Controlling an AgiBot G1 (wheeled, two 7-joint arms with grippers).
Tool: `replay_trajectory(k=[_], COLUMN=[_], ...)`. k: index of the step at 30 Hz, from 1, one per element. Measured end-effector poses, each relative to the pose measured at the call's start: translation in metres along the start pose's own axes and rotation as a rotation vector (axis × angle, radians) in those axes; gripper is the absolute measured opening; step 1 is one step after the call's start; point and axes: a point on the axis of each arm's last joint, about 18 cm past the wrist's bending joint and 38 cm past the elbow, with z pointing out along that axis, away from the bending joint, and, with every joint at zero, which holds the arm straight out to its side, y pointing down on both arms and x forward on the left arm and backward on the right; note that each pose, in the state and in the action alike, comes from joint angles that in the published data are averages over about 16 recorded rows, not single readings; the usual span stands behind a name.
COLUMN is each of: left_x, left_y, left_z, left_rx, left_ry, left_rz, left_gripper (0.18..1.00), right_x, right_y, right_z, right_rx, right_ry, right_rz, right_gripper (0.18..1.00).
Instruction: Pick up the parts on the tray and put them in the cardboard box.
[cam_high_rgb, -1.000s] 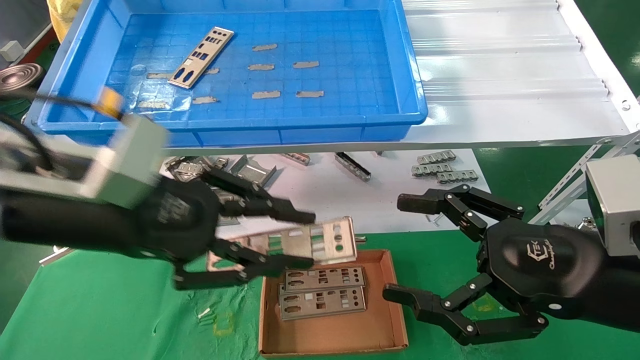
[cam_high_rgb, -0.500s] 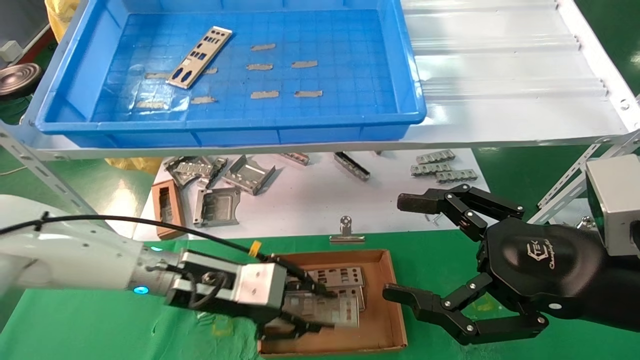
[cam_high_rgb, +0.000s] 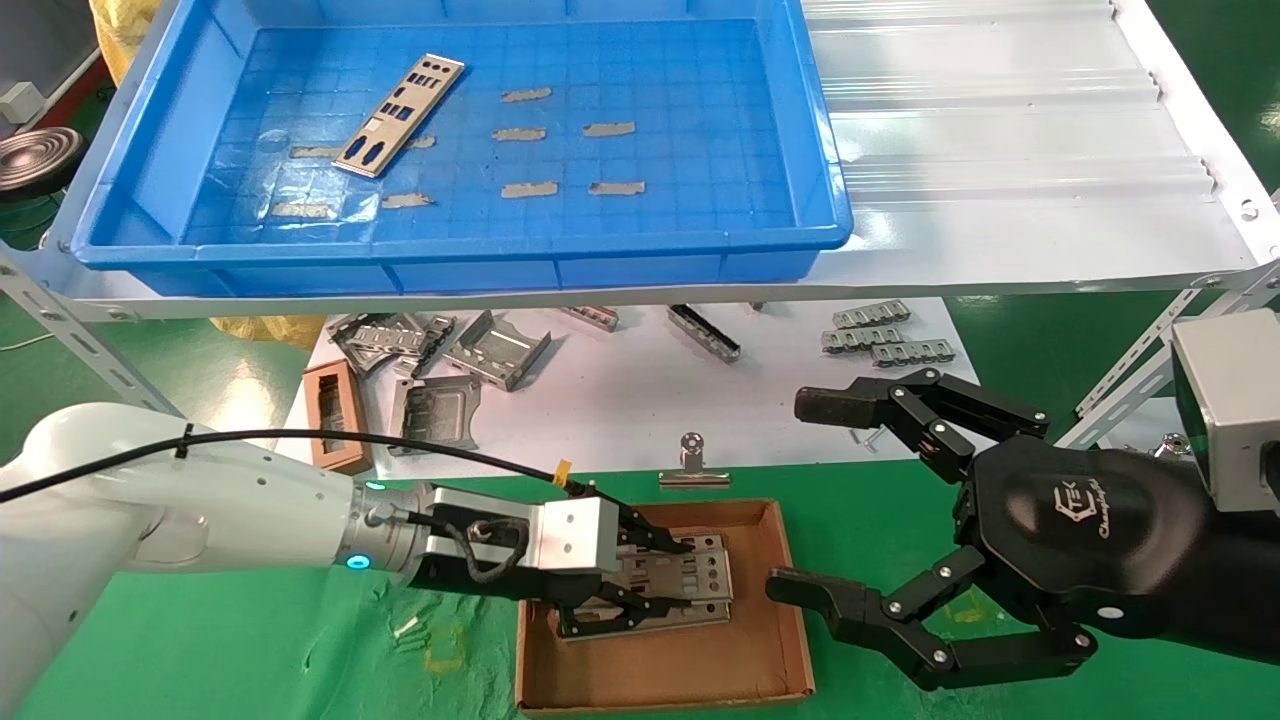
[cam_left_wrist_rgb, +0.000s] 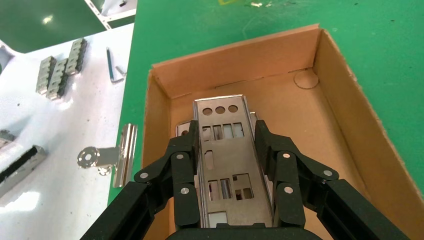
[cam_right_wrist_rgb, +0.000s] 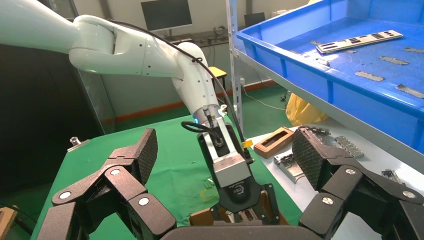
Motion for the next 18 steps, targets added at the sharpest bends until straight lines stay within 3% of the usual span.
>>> replay_trajectory(k=[11,18], left_x=[-0.008,-0.01], left_y=[-0.001,-0.009], left_z=[-0.002,-0.019], left_rx=[0.006,0.072], left_ry=[-0.017,-0.017], left_rz=[-0.001,-0.069], left_gripper=[0.508,0.611], right_x=[0.0,0.0], right_y=[0.0,0.0], right_z=[0.0,0.0], right_rx=[0.0,0.0], right_ry=[0.0,0.0], right_rz=[0.0,0.0], right_gripper=[1.0,1.0])
